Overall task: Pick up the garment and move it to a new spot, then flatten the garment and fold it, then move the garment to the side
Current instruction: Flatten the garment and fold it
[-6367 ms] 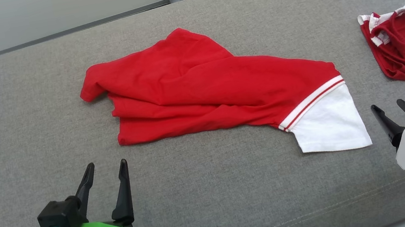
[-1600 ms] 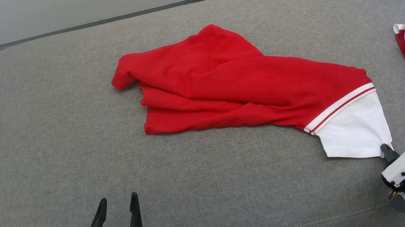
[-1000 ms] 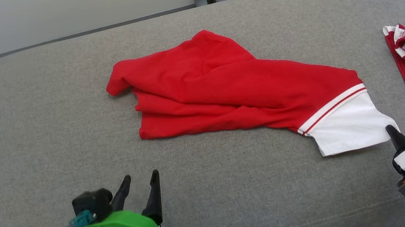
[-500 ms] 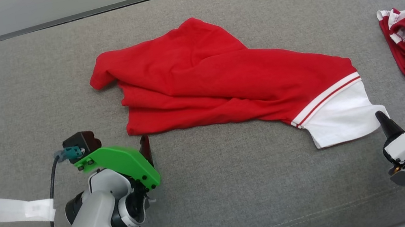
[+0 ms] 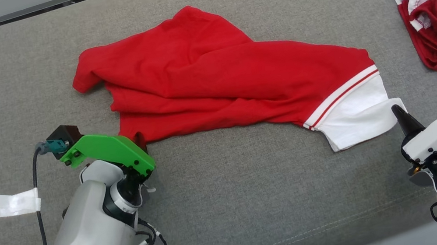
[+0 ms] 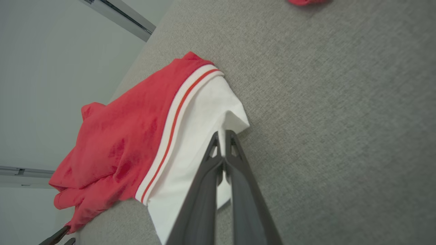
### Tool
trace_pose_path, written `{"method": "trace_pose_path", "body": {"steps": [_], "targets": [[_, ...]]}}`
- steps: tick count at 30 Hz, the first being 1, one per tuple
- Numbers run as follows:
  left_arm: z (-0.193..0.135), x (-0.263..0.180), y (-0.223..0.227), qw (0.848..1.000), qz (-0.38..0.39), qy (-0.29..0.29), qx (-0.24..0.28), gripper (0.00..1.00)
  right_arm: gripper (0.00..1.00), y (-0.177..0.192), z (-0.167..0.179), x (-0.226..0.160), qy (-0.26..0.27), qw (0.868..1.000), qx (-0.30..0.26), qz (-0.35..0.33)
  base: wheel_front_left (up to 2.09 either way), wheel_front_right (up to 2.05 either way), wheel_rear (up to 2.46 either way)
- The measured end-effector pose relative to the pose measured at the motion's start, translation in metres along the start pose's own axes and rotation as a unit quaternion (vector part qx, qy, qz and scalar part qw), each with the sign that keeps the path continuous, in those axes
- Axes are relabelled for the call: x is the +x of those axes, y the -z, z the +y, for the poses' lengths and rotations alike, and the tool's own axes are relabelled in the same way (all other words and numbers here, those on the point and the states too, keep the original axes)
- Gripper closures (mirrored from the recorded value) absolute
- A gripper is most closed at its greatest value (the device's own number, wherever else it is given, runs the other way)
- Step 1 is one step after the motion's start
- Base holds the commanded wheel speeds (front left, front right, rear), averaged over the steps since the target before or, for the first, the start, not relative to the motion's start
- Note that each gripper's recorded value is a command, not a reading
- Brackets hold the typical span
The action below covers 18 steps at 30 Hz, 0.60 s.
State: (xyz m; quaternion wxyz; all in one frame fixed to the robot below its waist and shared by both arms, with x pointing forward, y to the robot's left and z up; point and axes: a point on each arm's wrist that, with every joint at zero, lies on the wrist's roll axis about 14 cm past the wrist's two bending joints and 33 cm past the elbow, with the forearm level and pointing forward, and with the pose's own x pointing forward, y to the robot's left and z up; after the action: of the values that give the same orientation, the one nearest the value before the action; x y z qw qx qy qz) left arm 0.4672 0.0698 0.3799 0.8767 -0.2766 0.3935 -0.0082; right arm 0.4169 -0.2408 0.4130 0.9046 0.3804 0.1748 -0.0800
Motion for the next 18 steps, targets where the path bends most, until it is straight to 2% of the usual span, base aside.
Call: {"method": "trace_pose_path", "body": {"steps": [4,8,11,13,14,15,17,18], "targets": [[-0.003,0.007,-0.001,1.0,0.005,0.001,-0.02,0.02,1.0,-0.001,-0.002,0.001,0.003,1.0,-0.002,-0.001,0.0,0.0,0.0],[-0.003,0.014,-0.001,1.0,0.011,-0.004,-0.029,0.23,1.0,-0.001,-0.005,0.001,0.007,1.0,-0.002,-0.002,0.0,0.0,0.0],[-0.003,0.018,-0.001,1.0,0.011,-0.006,-0.027,0.51,1.0,-0.004,-0.005,0.001,0.007,1.0,-0.002,-0.006,0.0,0.0,0.0],[-0.004,0.021,-0.001,1.0,0.014,-0.006,-0.025,0.61,1.0,-0.004,-0.007,0.001,0.01,1.0,-0.002,-0.007,0.0,0.0,0.0],[-0.004,0.022,0.0,1.0,0.015,-0.006,-0.024,0.61,1.0,-0.004,-0.008,0.0,0.011,1.0,0.0,-0.007,0.0,0.0,0.0],[-0.005,0.023,0.0,1.0,0.015,-0.005,-0.022,0.68,1.0,-0.004,-0.009,0.0,0.012,1.0,0.0,-0.008,0.0,0.0,0.0],[-0.006,0.025,-0.002,1.0,0.011,-0.004,-0.019,0.76,1.0,-0.004,-0.011,-0.001,0.014,1.0,-0.001,-0.009,0.0,0.0,0.0],[-0.004,0.025,-0.002,1.0,0.007,-0.007,-0.016,0.86,1.0,-0.005,-0.012,-0.001,0.015,1.0,-0.001,-0.01,0.0,0.0,0.0]]}}
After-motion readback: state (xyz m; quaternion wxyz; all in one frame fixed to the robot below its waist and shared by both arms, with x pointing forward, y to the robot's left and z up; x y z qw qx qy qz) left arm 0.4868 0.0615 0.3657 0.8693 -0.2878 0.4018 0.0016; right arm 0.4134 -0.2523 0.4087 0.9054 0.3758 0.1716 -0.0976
